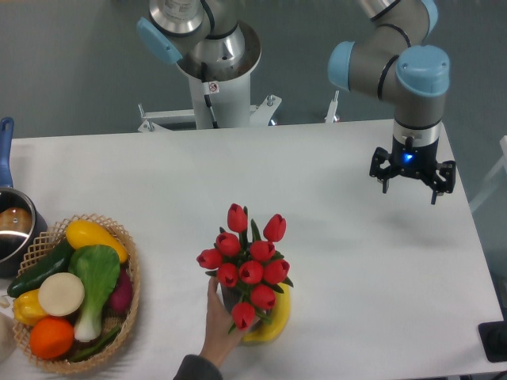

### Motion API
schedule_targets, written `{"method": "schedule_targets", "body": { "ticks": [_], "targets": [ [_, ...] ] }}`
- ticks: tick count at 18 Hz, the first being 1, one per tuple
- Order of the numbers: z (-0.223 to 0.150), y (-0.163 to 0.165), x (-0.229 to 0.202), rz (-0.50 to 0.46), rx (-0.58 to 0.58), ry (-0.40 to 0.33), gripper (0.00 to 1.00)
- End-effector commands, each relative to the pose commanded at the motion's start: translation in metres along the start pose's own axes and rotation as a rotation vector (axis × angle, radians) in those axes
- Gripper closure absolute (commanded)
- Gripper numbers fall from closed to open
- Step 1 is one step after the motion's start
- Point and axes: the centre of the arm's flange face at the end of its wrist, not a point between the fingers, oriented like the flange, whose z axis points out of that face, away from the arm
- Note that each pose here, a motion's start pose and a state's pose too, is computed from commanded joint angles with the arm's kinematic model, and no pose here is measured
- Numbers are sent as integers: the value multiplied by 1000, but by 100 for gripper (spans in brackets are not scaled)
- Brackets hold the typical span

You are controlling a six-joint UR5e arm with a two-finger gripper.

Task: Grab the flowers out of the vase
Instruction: 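Move the open gripper toward the red tulips in the grey vase, then lower the gripper onto the tulip stems above the vase rim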

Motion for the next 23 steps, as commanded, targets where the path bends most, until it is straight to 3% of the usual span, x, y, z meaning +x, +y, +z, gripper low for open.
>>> {"method": "schedule_targets", "body": {
  "ticks": [7, 10, 13, 15, 19, 23],
  "targets": [
    [0, -1, 9, -2, 16, 13, 0],
    [-22, -4, 35, 4, 69, 6, 0],
    [-51, -22, 61, 34, 122, -12, 0],
    [-56, -45, 73, -15, 164, 2, 0],
    [-91, -66, 98, -37, 377, 50, 0],
    [-111, -88, 122, -30, 685, 190, 0]
  ]
}}
